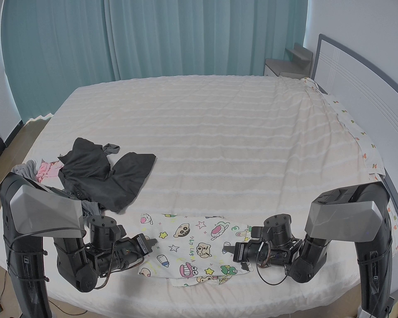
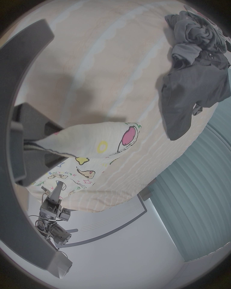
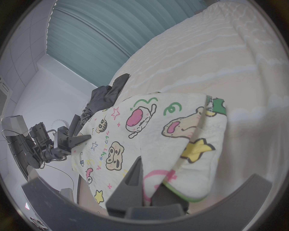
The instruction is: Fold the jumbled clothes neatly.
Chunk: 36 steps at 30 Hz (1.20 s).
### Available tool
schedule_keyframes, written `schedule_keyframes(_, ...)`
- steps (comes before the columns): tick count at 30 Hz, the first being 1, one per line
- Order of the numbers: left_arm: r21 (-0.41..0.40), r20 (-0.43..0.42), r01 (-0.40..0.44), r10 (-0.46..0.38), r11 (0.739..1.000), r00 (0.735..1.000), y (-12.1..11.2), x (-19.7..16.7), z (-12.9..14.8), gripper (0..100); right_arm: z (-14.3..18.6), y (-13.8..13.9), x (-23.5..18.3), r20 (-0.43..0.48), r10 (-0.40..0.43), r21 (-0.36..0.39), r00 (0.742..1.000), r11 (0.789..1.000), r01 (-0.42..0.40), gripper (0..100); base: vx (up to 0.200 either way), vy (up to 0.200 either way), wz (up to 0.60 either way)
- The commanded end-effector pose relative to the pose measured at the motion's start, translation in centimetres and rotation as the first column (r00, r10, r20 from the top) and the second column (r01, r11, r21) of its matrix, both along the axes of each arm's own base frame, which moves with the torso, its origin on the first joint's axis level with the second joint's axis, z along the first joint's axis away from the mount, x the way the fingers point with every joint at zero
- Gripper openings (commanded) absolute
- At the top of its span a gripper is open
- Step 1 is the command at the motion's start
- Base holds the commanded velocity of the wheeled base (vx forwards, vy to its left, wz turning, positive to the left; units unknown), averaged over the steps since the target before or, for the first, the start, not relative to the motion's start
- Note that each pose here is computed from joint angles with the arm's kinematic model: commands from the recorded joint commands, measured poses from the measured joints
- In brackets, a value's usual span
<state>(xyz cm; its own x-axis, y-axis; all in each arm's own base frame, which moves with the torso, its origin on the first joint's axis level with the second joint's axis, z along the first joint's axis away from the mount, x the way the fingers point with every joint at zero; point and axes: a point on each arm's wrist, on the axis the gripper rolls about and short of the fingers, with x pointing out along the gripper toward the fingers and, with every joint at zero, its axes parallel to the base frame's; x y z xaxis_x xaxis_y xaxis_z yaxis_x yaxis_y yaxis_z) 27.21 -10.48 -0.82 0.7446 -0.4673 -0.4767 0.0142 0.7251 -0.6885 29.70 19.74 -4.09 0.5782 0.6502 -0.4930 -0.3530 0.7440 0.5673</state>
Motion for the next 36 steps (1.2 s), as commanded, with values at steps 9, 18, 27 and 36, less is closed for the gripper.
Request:
schedule_keyframes(9,0.002,-0.004,-0.007,0.007,1.0,1.0,0.3,-0.2,0.1,0,0.2,0.4,-0.2,0.009,0.011,0.005,1.0,1.0,-0.011,0,0.0,0.2,0.0)
schedule_keyframes(18,0.007,-0.017,-0.009,0.009,1.0,1.0,0.4,-0.4,-0.2,0,0.3,0.4,-0.4,0.023,0.013,0.014,1.0,1.0,-0.013,0,0.0,0.2,0.0)
schedule_keyframes(27,0.011,-0.025,-0.019,0.019,1.0,0.999,0.7,-0.4,-0.4,0,0.2,0.3,-0.4,0.02,0.013,0.013,1.0,1.0,-0.013,0,0.0,0.156,0.0)
schedule_keyframes(36,0.022,-0.05,-0.018,0.019,1.0,0.999,0.7,-0.5,-1.1,0,0.1,0.3,-0.5,0.016,0.012,0.009,1.0,1.0,-0.012,0,0.0,0.0,0.0)
